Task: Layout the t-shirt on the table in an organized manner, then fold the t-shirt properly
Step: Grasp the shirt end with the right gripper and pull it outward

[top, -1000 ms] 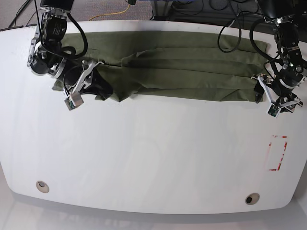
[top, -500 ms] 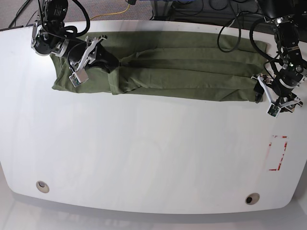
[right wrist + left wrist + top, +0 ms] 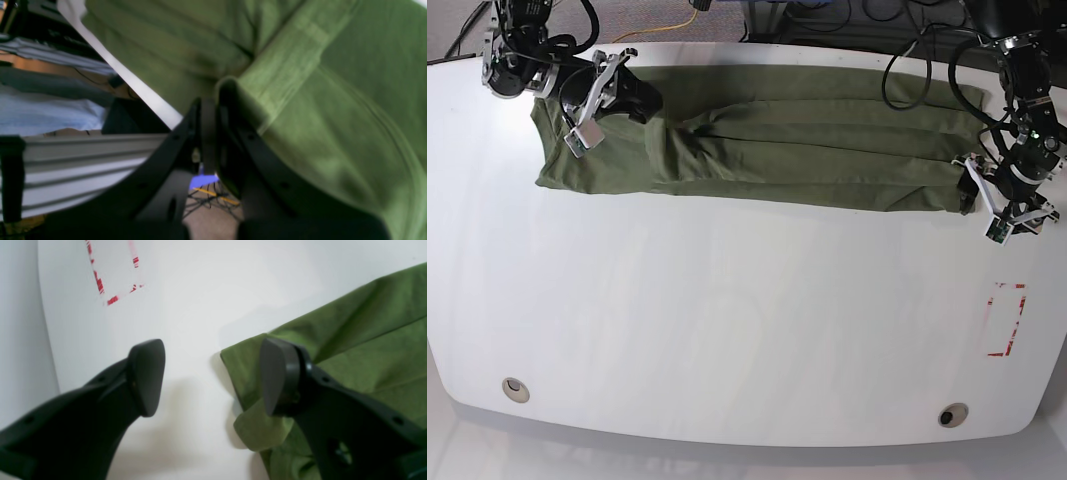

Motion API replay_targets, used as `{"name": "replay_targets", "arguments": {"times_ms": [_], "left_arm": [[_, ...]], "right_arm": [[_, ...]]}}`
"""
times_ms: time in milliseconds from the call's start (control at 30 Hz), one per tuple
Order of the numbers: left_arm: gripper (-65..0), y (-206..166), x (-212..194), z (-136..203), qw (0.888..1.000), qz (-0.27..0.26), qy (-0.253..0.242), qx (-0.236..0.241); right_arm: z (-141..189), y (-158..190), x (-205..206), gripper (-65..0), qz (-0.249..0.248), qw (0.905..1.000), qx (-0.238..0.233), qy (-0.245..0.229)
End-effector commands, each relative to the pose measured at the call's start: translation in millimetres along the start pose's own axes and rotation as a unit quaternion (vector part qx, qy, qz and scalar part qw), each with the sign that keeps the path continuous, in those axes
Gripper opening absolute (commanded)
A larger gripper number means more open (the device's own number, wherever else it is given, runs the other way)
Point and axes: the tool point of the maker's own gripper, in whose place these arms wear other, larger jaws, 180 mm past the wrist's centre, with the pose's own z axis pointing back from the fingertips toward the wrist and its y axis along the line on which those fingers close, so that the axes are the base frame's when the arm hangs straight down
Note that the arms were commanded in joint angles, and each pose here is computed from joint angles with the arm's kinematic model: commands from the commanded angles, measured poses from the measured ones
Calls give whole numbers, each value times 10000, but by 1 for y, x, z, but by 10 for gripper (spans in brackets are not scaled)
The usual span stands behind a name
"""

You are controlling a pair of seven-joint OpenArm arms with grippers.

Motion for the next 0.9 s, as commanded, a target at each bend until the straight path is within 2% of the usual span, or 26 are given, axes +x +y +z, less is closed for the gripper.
{"name": "replay_targets", "arguments": {"times_ms": [0,100,167,200,267,333,467,700,867], "left_arm": [[-235,10,12,4,9997,-38,-189,120],[-235,10,12,4,9997,-38,-189,120],[-235,10,12,4,9997,-38,-189,120],[-235,10,12,4,9997,-38,-189,120],[-235,10,12,4,9997,-38,-189,120],[-235,10,12,4,9997,-38,-189,120],[-235,10,12,4,9997,-38,-189,120],[-235,9,13,5,9997,-54,-202,124],[-235,0,9,7,9998,-106,-184,33]], "right_arm": [[4,4,4,-580,55,9999,57,-98],[5,5,-4,-420,-7,10000,61,16],[5,5,-8,-285,-35,9999,65,73],[5,6,-11,-198,-72,9999,73,99],[6,8,-15,-81,-109,9998,80,138],[6,8,-17,-2,-131,9998,83,160],[7,7,-17,-6,-122,9998,51,167],[14,-4,-5,-81,43,9999,-118,84],[13,-16,15,-82,338,9987,-371,-82]]}}
